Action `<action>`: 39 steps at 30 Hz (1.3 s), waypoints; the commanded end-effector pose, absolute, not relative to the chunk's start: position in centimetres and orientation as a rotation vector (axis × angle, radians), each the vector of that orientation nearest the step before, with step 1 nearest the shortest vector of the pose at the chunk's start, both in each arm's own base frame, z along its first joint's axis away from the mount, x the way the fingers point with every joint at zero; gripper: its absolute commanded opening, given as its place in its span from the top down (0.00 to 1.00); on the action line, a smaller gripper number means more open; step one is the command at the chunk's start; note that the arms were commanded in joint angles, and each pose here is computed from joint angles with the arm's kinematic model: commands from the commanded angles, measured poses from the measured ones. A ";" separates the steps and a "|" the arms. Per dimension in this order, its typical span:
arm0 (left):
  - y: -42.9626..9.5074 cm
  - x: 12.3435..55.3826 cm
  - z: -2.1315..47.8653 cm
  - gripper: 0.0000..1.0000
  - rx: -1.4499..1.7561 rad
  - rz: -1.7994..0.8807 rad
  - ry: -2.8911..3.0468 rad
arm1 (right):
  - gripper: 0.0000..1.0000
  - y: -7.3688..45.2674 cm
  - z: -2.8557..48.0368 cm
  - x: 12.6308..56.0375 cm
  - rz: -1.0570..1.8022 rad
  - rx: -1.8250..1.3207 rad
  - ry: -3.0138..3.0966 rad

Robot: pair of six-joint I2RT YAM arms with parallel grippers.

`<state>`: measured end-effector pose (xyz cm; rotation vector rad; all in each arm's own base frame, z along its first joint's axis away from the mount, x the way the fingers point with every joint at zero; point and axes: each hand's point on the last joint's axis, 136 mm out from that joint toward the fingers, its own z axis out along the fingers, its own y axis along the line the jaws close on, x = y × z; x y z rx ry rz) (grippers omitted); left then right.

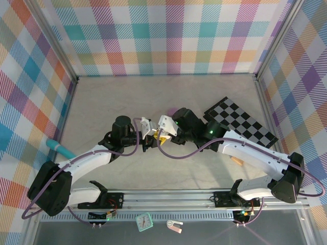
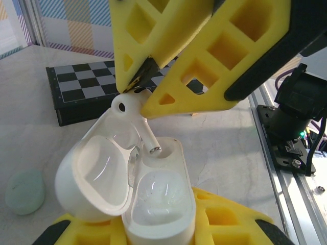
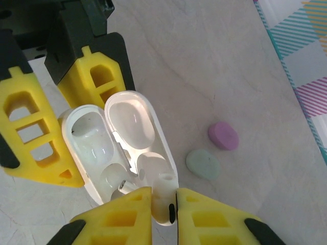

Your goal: Insert wireless bluetooth earbuds into charging case

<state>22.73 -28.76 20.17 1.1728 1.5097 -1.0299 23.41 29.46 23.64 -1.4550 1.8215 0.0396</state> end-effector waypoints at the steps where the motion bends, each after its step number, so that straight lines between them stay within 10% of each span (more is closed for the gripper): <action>1: -29.3 22.8 21.8 0.90 1.197 -1.035 1.440 | 0.82 29.5 24.9 22.8 0.038 -1.491 1.772; 26: -26.3 26.1 18.5 0.90 1.050 -0.827 1.588 | 0.80 27.1 21.5 24.5 0.324 -1.082 2.103; 39: -24.8 28.0 18.3 0.90 0.958 -0.699 1.585 | 0.41 16.3 13.5 27.2 0.492 -0.036 2.673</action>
